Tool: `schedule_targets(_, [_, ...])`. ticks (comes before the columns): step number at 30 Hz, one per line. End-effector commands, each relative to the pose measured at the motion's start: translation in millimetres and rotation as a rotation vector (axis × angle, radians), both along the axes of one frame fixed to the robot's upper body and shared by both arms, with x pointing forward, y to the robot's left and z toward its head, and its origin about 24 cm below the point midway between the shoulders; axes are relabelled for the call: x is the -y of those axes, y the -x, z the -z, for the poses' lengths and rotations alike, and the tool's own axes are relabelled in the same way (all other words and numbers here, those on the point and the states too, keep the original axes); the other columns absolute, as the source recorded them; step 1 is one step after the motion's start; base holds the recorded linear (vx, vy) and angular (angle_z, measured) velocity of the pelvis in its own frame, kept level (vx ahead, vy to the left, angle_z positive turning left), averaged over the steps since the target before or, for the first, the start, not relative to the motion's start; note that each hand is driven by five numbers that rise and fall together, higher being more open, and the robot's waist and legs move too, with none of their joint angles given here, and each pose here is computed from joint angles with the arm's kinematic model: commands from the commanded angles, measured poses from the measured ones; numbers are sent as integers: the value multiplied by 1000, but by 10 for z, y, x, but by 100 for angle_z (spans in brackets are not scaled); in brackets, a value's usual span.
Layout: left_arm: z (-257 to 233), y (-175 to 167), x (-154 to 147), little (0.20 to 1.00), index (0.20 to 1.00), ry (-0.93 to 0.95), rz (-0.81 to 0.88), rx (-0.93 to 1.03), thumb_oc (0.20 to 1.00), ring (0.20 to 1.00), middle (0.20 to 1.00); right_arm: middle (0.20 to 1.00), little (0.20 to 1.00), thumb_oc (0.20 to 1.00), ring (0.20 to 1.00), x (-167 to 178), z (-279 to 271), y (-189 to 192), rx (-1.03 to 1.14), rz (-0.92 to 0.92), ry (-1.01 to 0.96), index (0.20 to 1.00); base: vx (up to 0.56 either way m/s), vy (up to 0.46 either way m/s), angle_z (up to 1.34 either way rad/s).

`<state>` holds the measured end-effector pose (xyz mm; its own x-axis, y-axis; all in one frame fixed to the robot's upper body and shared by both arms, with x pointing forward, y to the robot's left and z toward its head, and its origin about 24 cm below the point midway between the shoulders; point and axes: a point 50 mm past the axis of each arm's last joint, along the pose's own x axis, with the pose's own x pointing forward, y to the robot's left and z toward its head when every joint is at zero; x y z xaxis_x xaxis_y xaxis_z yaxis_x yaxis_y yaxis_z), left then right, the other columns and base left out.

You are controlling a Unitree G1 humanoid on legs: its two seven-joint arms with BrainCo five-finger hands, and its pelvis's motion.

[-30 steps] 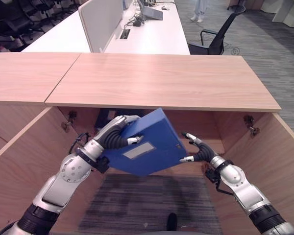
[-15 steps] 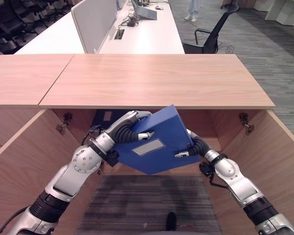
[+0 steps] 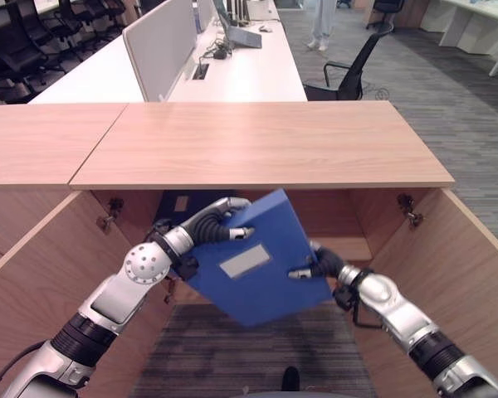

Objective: Put the empty folder in the office cabinet

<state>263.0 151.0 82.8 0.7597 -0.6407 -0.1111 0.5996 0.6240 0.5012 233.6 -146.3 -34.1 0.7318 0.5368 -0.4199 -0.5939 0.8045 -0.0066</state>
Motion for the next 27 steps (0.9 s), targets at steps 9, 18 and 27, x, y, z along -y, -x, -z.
schedule_targets(9, [200,123,485,1000,1000,828,-65,-362,1000,1000,1000,200,200,200,200,-676,323,366,-488,362,-844,200,-13,-7,2])
schedule_targets(18, [842,466,-121,1000,1000,785,-447,-557,1000,1000,1000,200,200,200,200,-88,587,623,-524,734,-841,200,6,0,-1])
schedule_targets(27, [1386,917,-599,1000,1000,590,-828,-666,1000,1000,1000,200,200,200,200,358,653,590,-467,947,-722,200,3,-4,1])
